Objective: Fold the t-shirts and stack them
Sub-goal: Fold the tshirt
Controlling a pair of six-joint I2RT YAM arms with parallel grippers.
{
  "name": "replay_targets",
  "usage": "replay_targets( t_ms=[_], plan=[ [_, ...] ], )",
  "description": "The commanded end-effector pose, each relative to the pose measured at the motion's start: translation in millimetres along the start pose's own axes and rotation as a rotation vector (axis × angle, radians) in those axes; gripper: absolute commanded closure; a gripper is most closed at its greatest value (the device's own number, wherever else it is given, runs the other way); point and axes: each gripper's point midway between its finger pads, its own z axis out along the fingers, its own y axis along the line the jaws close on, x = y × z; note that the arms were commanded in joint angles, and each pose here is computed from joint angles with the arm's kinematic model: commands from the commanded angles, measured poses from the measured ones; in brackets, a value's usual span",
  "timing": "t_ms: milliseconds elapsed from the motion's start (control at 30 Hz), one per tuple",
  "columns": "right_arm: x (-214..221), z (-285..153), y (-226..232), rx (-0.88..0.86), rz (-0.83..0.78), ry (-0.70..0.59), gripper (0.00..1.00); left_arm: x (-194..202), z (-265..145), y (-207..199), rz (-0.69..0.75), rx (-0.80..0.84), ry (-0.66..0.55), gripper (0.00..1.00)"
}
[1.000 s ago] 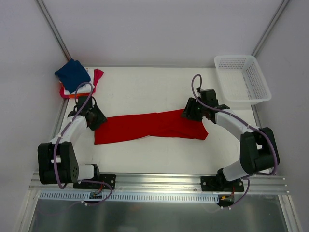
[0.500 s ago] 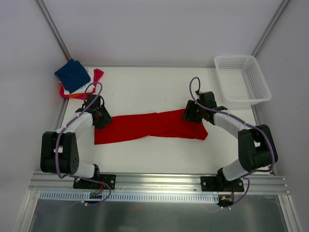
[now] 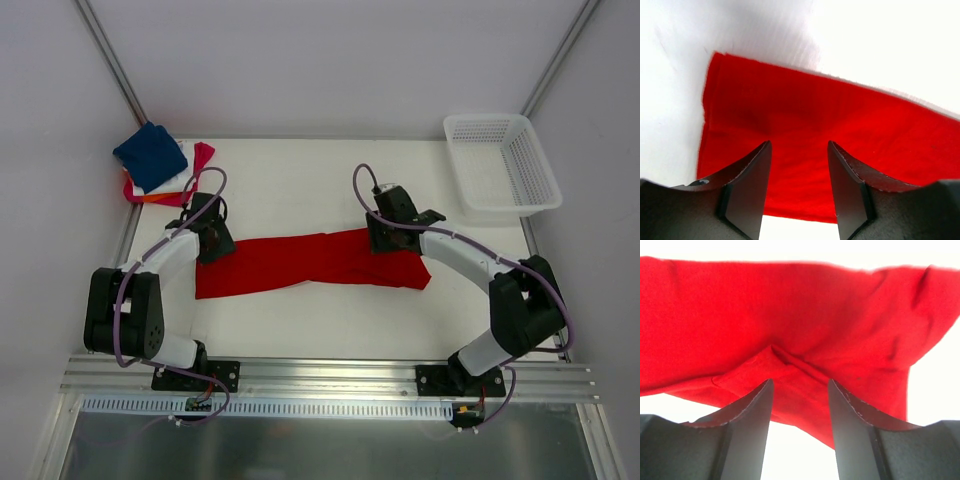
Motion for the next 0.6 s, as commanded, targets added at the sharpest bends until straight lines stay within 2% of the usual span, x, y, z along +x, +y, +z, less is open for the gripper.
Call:
replay_targets(
  t_ms=[0,200,567],
  plan=[
    [-14,-9,-18,0.145,-0.136,-0.015,0.49,-22,-8,-1,0.063,-0.039,-0.058,0.51],
    [-25,-11,-18,0.179,-0.18,-0.037,0.49,-26,-6,-1,0.099,-0.069,-0.067,0.5],
    [-14,0,-25,0.214,-0.199,-0.019,0.49,-3,-2,-1,0.125,-0.063,-0.016,0.5]
  ],
)
